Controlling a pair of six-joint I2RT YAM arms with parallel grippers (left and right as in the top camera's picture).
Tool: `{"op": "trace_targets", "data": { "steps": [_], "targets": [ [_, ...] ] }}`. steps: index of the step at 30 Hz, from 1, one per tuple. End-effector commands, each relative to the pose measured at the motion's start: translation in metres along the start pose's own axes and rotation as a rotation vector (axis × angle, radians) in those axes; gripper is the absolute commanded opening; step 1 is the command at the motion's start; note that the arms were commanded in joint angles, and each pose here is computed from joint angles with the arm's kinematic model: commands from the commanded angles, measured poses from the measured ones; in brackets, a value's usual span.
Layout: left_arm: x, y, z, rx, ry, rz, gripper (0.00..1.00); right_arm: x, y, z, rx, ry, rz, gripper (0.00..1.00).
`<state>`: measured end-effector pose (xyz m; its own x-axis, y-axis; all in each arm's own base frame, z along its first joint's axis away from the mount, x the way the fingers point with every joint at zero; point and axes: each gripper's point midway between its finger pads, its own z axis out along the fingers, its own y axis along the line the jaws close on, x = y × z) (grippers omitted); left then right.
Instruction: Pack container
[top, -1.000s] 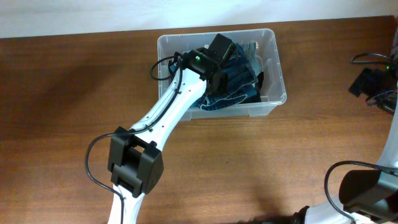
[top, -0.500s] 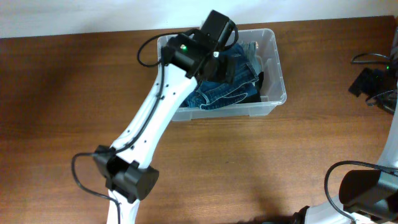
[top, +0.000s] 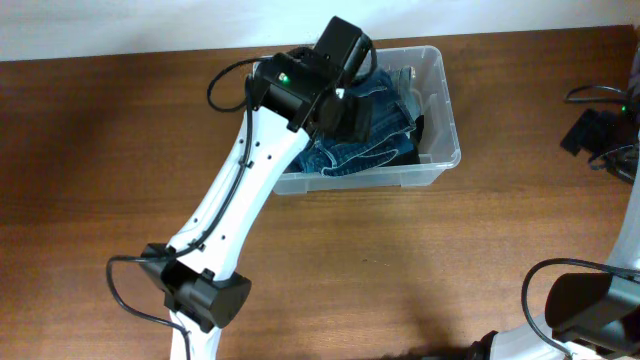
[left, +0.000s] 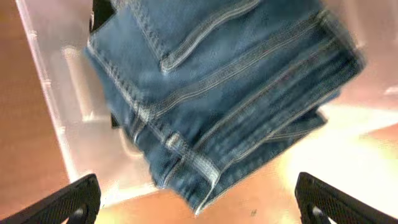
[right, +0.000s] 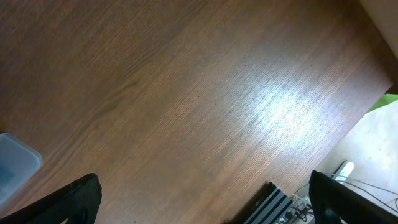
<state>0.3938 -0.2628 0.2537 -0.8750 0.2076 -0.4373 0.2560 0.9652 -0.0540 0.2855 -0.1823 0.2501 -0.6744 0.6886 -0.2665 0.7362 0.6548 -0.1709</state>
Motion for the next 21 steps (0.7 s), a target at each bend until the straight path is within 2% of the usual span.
{"op": "trace_targets", "data": {
  "steps": [1,16,19,21],
  "targets": [
    [0.010,0.006,-0.008,-0.025,0.030,0.025,0.99,-0.001,-0.002,0.002,0.013,0.002,-0.002,0.98],
    [0.014,-0.002,-0.008,0.003,0.047,0.040,0.99,-0.001,-0.002,0.002,0.013,0.002,-0.002,0.98],
    [0.015,-0.004,-0.008,0.005,0.046,0.142,0.99,-0.001,-0.002,0.002,0.013,0.002,-0.002,0.99],
    [0.018,-0.012,-0.009,0.016,0.045,0.262,0.99,-0.001,-0.002,0.002,0.013,0.002,-0.002,0.98]
  ]
}}
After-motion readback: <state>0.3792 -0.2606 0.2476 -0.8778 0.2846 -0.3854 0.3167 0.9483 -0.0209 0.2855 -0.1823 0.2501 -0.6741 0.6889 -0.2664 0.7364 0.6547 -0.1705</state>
